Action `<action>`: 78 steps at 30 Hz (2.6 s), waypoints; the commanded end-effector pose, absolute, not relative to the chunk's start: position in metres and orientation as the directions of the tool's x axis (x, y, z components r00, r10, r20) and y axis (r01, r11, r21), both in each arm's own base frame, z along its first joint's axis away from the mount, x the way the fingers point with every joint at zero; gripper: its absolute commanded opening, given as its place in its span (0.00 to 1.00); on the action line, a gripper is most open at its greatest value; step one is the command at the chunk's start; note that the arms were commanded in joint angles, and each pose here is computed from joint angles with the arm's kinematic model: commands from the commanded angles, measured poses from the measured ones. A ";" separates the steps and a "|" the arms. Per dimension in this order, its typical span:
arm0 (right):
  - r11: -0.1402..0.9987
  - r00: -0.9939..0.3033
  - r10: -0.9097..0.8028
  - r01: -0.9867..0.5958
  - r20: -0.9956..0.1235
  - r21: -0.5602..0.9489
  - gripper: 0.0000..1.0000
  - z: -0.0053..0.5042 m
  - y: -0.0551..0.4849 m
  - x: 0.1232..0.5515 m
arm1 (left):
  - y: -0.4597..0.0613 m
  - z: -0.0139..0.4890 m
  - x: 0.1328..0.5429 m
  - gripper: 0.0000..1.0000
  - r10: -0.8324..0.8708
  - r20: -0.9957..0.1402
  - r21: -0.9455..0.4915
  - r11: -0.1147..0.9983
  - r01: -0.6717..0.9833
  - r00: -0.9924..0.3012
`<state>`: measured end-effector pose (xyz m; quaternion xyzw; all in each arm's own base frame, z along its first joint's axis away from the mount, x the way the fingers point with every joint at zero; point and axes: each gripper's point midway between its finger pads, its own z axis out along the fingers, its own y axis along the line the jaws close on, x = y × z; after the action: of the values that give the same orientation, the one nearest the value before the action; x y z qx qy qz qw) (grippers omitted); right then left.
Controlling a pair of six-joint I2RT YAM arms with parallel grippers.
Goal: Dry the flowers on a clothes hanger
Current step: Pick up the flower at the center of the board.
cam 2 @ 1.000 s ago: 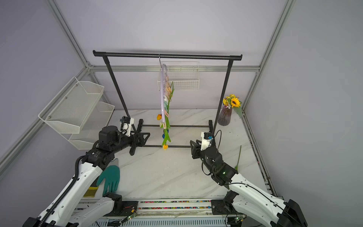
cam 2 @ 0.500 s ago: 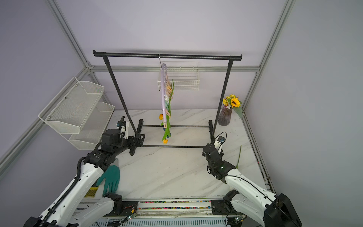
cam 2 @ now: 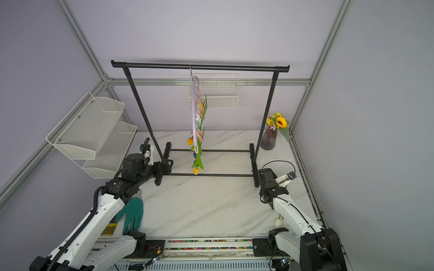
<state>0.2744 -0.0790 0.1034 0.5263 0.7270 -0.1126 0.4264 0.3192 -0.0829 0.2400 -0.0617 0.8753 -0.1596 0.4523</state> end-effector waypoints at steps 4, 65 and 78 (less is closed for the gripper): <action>0.118 0.011 0.748 0.982 -0.664 0.149 0.60 0.074 -0.121 0.248 | -0.085 0.244 0.325 1.00 -0.281 -0.773 -0.365 0.930 0.037 -0.568; 0.155 -0.096 0.903 0.982 -0.419 0.109 0.00 0.006 -0.100 0.263 | -0.085 0.260 0.322 1.00 -0.299 -0.791 -0.383 0.922 0.052 -0.533; 0.322 -0.134 0.823 0.911 -0.551 0.259 0.00 0.081 -0.103 0.292 | -0.086 0.263 0.323 1.00 -0.298 -0.793 -0.386 0.921 0.059 -0.532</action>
<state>0.2799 -0.1056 0.0615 0.6037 0.7410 -0.0777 0.2836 0.3181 -0.0859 0.2454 -0.0640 0.8701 -0.1739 0.4566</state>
